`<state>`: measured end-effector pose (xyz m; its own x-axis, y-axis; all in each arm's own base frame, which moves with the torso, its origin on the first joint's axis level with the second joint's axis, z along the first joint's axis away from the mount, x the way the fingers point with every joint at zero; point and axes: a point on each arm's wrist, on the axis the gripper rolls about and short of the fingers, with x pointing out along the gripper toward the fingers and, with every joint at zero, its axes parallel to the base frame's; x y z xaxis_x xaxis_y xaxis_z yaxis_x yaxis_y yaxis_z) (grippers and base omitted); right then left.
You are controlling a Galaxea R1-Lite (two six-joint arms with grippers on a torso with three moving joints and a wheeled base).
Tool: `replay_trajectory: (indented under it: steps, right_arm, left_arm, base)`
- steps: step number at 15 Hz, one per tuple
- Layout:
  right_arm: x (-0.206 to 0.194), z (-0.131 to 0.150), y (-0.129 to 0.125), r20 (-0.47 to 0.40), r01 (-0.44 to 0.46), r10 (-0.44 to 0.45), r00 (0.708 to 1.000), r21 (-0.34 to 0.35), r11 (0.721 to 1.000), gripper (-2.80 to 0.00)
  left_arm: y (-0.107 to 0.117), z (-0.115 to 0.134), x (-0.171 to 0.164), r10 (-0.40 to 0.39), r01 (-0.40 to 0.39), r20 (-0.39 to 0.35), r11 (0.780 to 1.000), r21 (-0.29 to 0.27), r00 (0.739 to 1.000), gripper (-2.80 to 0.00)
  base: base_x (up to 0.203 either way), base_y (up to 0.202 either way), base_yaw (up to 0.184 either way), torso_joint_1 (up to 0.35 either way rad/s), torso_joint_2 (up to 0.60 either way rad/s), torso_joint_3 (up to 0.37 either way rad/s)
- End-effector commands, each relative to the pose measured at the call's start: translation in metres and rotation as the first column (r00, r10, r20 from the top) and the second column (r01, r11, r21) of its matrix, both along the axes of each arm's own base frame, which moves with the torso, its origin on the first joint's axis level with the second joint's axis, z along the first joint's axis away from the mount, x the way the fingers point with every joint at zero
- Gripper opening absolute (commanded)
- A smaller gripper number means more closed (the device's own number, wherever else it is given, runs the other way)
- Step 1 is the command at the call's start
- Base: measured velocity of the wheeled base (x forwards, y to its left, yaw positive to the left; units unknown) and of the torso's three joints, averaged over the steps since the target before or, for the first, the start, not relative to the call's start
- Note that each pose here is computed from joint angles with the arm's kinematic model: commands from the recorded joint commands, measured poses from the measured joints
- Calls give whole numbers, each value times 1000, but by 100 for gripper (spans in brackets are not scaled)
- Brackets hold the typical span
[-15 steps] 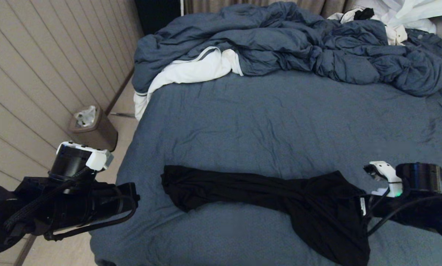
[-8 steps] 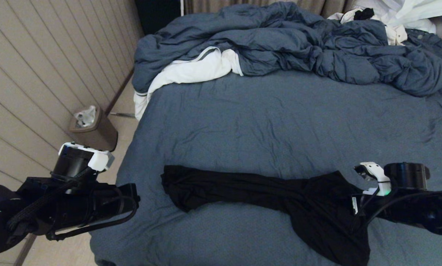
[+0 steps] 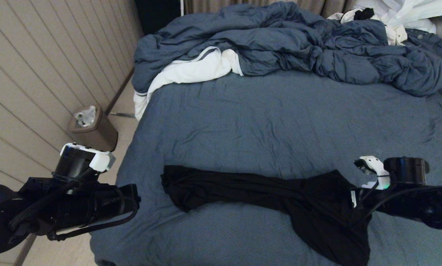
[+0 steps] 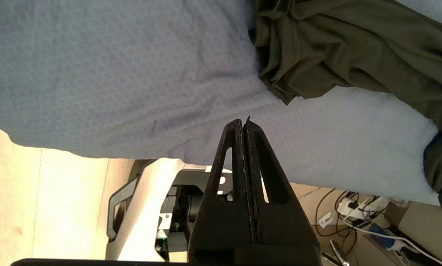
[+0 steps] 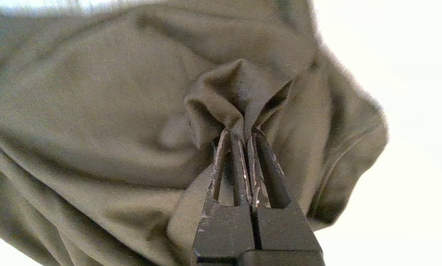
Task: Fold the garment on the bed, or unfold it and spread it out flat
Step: Unford the black T-shirt
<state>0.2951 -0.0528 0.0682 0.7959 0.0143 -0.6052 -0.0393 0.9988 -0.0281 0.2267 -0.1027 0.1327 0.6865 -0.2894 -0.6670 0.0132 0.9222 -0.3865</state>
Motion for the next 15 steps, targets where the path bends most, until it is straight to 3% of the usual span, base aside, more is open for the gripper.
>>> replay_trajectory:
  steps: [1,5,9,11,15]
  right_arm:
    - [5,29,-1,109,2,0,994,-19,1000,-280]
    - [37,78,-4,276,83,-65,959,-56,995,-280]
    - [77,122,-3,379,138,-135,916,18,990,-280]
    - [104,131,2,404,140,-150,902,53,989,-280]
    - [163,124,16,459,187,-191,868,54,981,-280]
  left_arm:
    - [-1,-1,0,0,0,-2,1000,-1,1000,-280]
    - [-1,0,0,4,-4,28,1000,-9,1000,-280]
    - [-1,2,0,6,-5,59,1000,-23,998,-280]
    - [-1,3,-1,6,-5,66,1000,-26,998,-280]
    - [0,4,-1,10,-8,75,999,-31,997,-280]
  base:
    - [0,0,0,0,0,0]
    - [0,0,0,0,0,0]
    - [0,0,0,0,0,0]
    - [0,0,0,0,0,0]
    - [0,0,0,0,0,0]
